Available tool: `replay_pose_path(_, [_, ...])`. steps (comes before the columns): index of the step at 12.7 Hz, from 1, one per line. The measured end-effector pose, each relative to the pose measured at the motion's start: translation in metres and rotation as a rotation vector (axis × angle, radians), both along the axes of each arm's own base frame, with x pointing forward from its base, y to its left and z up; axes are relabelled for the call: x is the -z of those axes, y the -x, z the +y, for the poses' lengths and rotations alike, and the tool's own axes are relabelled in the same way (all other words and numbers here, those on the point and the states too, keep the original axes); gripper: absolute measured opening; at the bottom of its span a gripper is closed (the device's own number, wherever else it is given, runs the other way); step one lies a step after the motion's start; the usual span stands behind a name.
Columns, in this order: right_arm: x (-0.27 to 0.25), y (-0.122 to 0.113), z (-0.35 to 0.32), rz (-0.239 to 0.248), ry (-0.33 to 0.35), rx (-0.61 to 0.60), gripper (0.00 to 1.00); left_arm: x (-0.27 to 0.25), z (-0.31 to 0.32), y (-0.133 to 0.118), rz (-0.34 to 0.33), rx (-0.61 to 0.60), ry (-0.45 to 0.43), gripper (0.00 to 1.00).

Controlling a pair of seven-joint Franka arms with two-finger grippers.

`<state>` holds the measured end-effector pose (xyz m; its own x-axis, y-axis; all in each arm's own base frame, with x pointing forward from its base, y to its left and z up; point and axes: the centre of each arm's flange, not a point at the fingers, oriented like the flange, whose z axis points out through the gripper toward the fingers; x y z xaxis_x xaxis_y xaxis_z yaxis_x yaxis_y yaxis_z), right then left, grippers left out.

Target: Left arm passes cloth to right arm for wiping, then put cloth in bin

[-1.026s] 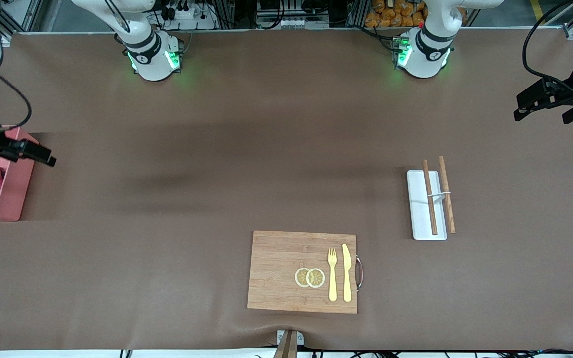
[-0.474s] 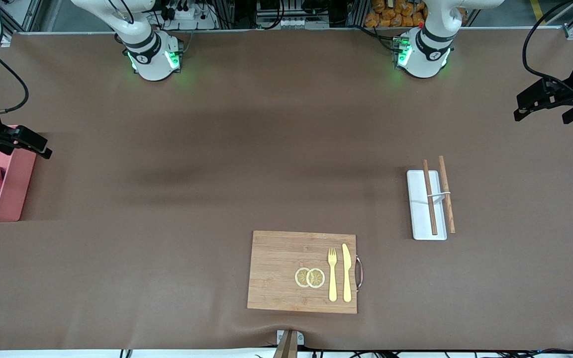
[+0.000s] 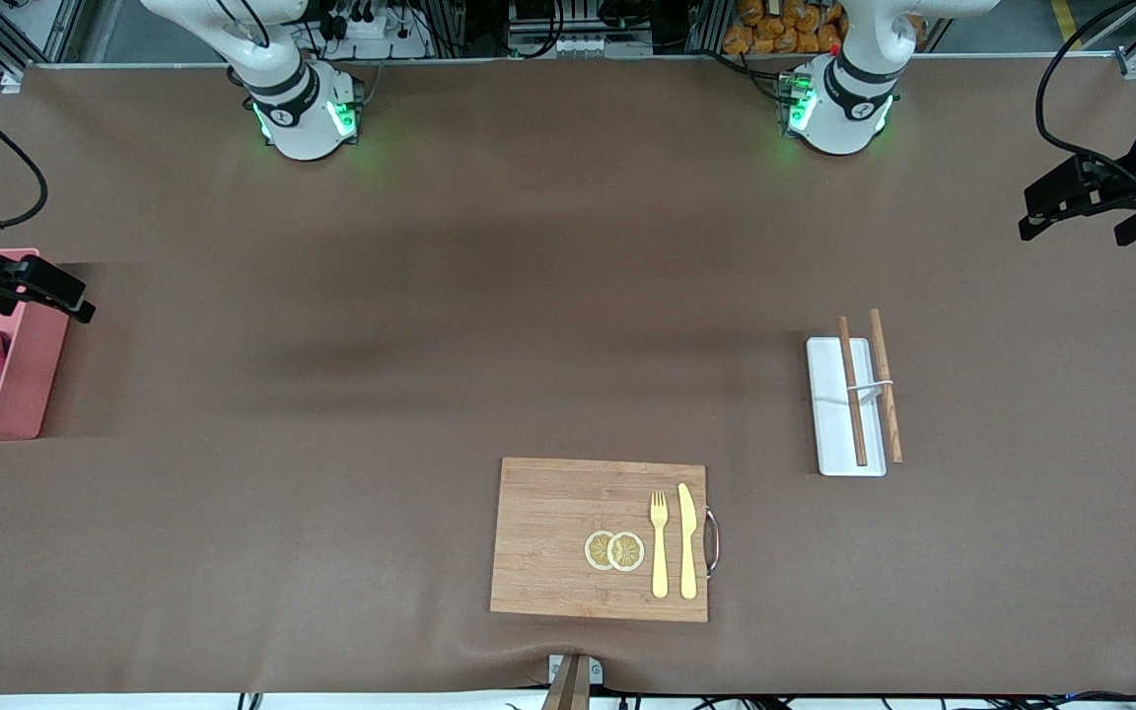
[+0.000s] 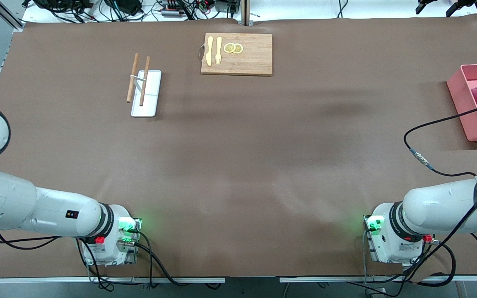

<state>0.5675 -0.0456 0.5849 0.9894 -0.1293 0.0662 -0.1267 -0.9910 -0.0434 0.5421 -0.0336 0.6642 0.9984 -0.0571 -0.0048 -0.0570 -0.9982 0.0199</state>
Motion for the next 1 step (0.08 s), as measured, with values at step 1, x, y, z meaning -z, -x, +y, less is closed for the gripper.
replay_pose_path(1, [-0.002,-0.0007,0.0008,-0.003,0.0,-0.002,1.0,0.0,0.0,0.0,0.0,0.0,0.0,1.0])
